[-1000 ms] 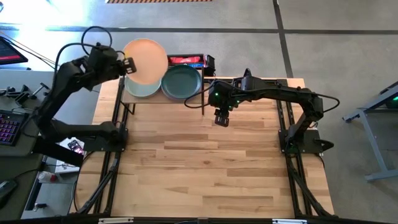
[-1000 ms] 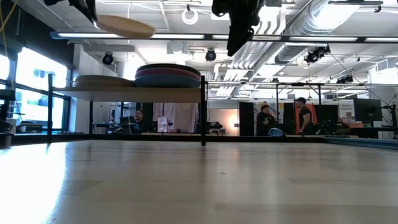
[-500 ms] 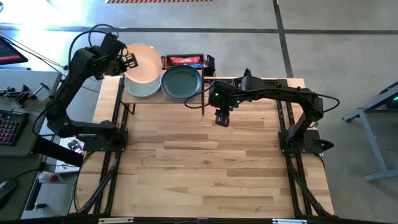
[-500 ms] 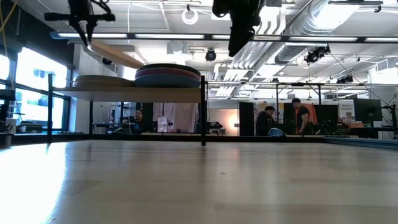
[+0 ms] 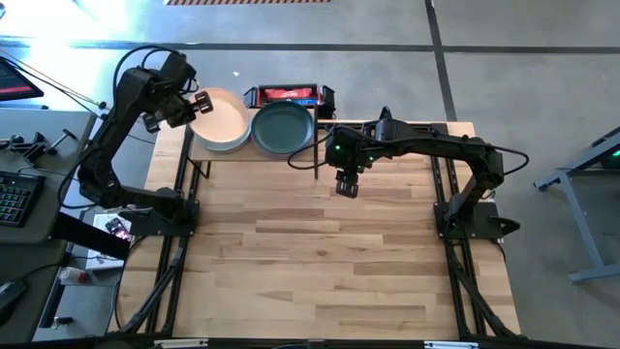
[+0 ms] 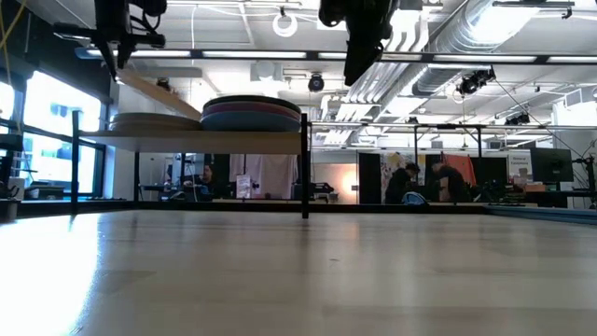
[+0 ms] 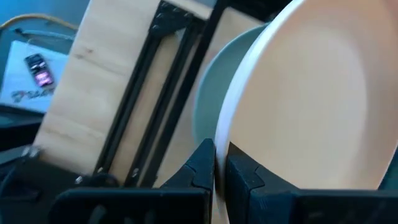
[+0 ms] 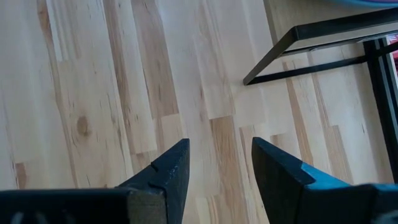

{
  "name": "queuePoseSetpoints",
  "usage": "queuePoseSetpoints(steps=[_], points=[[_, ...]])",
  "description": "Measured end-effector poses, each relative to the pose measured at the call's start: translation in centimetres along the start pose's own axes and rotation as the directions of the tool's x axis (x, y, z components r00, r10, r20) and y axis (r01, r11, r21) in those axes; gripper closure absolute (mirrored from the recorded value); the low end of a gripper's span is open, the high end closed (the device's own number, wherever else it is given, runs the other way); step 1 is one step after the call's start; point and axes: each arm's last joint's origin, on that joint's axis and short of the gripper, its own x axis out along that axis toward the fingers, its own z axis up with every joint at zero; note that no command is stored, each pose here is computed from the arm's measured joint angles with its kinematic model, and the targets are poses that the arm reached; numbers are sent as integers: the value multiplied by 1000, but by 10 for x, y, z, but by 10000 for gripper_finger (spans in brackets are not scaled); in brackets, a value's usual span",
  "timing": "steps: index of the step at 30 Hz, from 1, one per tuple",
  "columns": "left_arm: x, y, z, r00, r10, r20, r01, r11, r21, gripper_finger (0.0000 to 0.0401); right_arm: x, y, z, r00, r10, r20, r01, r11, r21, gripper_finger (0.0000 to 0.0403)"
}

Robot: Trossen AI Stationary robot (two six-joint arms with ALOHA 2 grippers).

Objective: Place and stack plates onto a shelf
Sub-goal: Stack the light red plate on top of the light green plate on the shelf

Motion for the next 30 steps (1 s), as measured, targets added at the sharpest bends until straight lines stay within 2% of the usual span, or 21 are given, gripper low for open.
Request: queuePoseSetpoints(steps=[4,10,19,30], points=[[3,2,2,999,34,-26,-34,999,3,396,0,0,0,1000,0,0,0,1000,0,251],[9,-1,7,999,17,-43,-17,1000,8,396,0,0,0,1000,0,0,0,1000,0,251],[22,-11,13,994,46,-96,-44,999,19,396,0,0,0,1000,0,0,0,1000,0,251],[25,-13,14,994,50,-96,-48,999,22,387,0,0,0,1000,0,-1,0,1000,3,251]])
